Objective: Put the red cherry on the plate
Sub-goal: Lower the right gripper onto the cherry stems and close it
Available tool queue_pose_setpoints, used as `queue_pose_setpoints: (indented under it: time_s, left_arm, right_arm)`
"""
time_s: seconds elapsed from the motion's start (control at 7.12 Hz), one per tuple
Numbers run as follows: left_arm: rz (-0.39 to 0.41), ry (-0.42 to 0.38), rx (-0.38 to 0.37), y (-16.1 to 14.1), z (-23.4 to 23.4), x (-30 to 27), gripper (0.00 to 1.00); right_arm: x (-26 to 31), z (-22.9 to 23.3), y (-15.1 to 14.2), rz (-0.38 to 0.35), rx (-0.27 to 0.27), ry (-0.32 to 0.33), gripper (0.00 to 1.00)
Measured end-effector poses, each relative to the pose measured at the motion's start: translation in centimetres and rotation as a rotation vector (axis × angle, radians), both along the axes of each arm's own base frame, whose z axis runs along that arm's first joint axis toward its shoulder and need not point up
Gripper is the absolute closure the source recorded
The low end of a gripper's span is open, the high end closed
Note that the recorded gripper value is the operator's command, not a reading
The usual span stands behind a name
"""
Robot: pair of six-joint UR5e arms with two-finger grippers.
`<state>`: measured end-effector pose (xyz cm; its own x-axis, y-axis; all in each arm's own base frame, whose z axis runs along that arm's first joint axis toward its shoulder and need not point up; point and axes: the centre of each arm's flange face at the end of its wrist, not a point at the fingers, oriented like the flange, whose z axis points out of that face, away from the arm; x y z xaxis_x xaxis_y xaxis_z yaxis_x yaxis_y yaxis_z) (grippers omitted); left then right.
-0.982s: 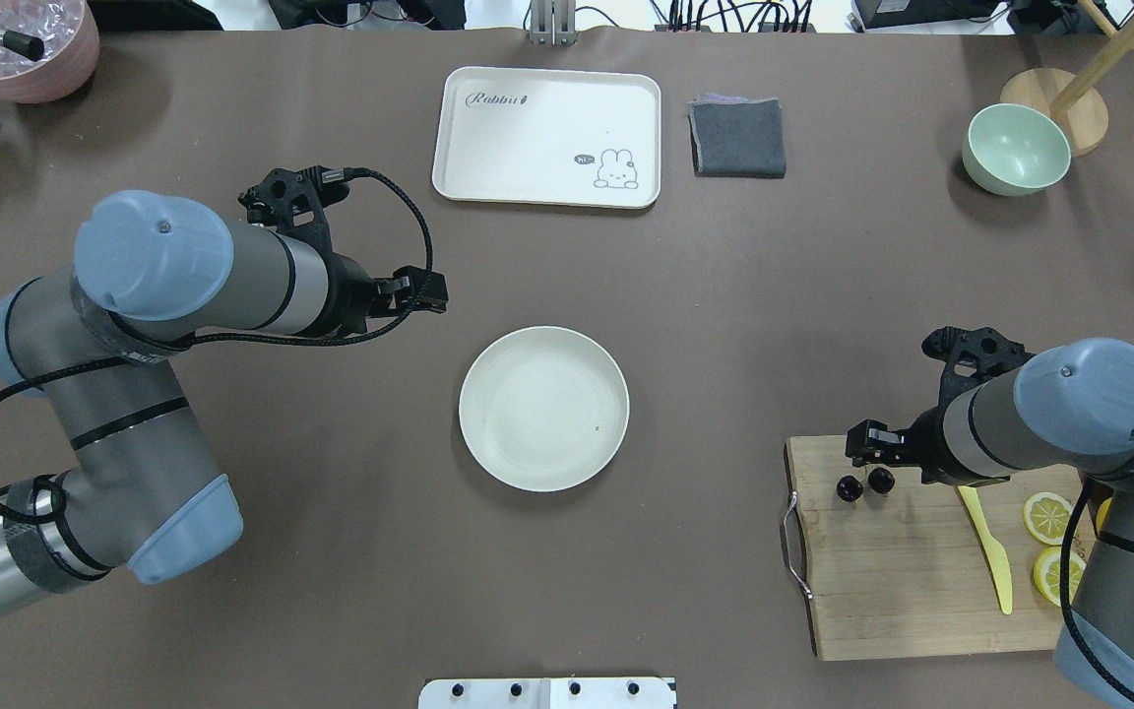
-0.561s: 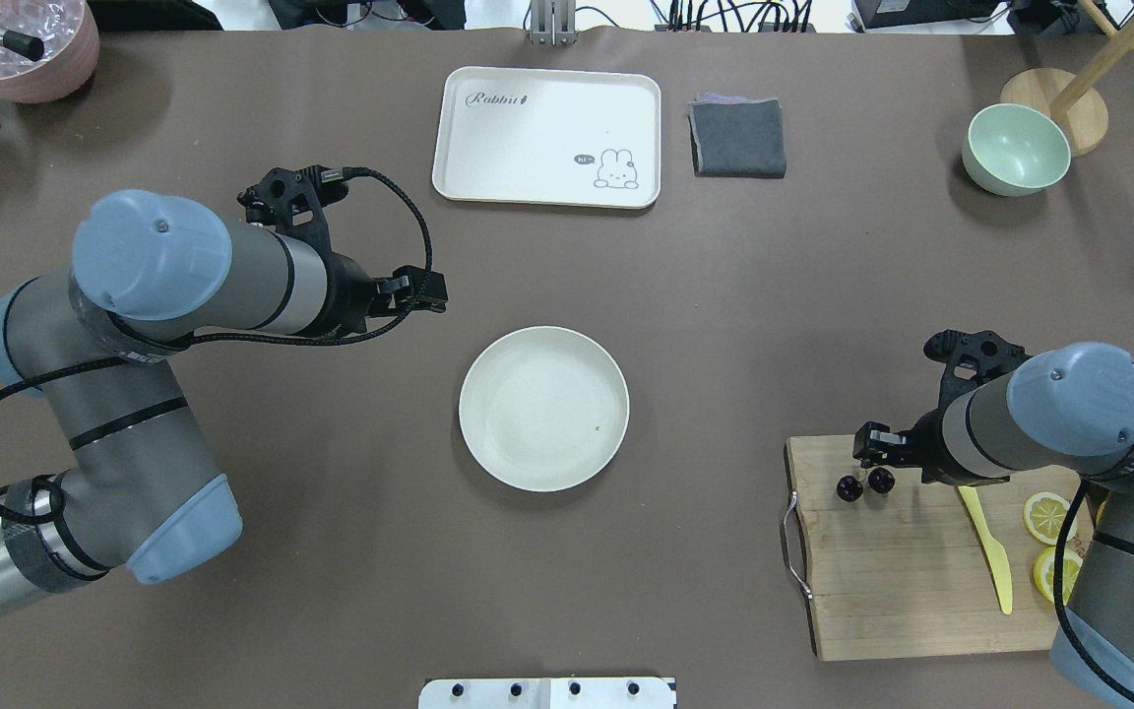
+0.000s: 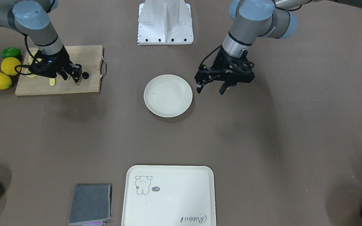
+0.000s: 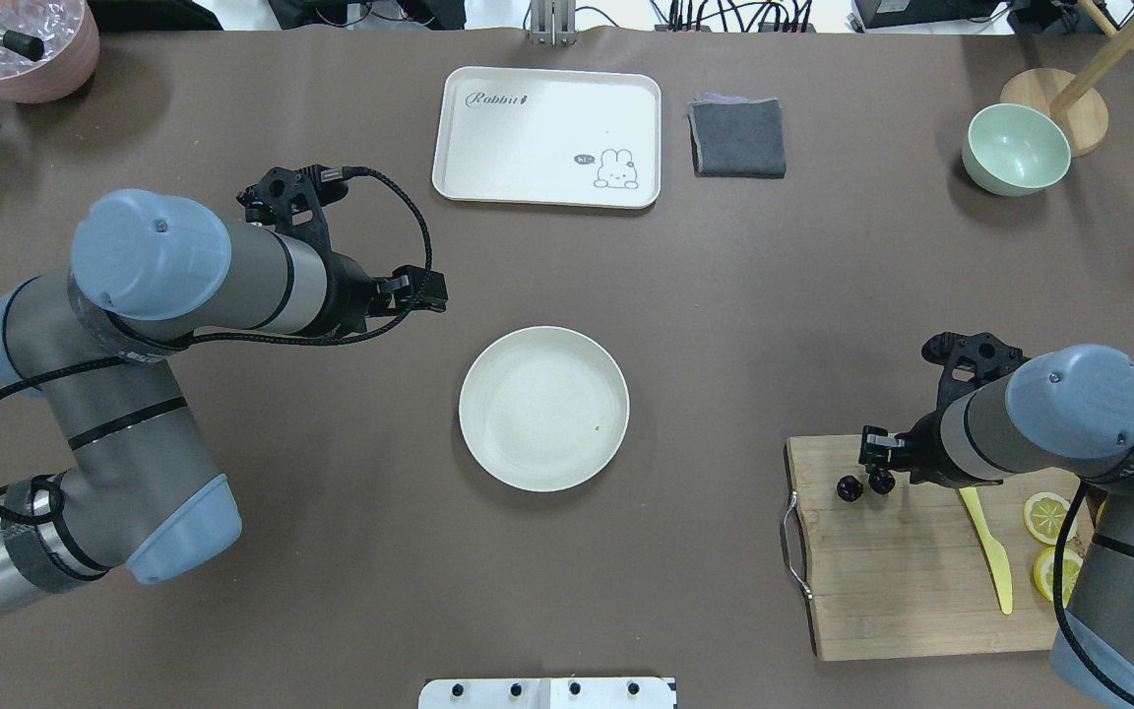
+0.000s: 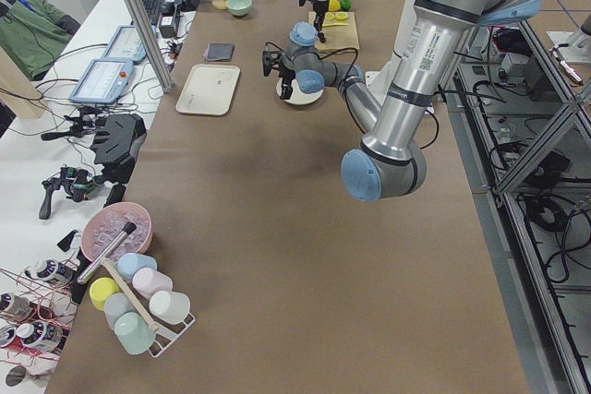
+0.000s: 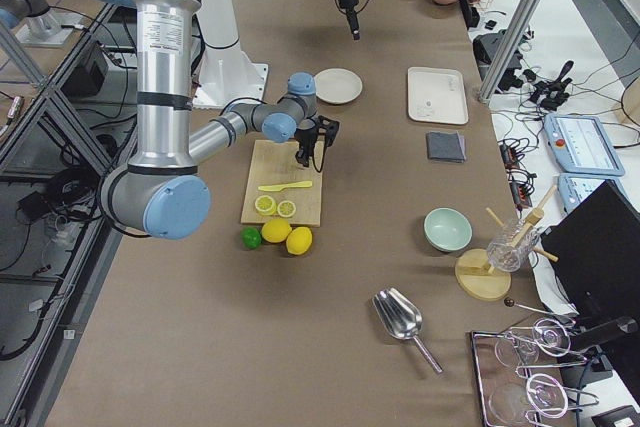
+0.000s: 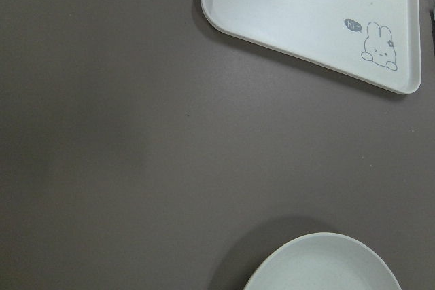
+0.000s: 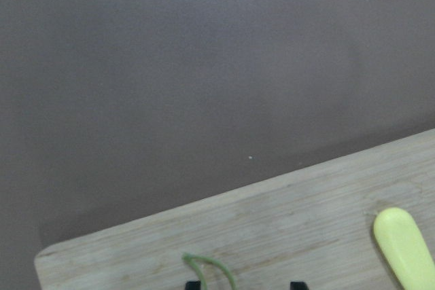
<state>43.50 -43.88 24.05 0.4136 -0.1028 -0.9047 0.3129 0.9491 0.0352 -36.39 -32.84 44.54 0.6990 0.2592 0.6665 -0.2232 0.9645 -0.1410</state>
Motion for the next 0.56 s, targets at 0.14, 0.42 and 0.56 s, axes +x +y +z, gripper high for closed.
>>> queue_pose_setpoints:
  time_s: [0.14, 0.42, 0.56]
  left_arm:
    - [0.000, 0.000, 0.000, 0.00, 0.04, -0.01, 0.02]
    - [-0.001, 0.000, 0.000, -0.03, 0.02, -0.06, 0.02]
    - [-0.001, 0.000, 0.000, -0.04, 0.00, -0.07, 0.02]
  right_arm:
    - [-0.27, -0.07, 0.32, -0.008, 0.001, -0.001, 0.43]
    - [-0.76, -0.10, 0.84, -0.022, 0.003, -0.001, 0.55]
    - [-0.91, -0.21, 0.90, -0.025, 0.004, -0.003, 0.79]
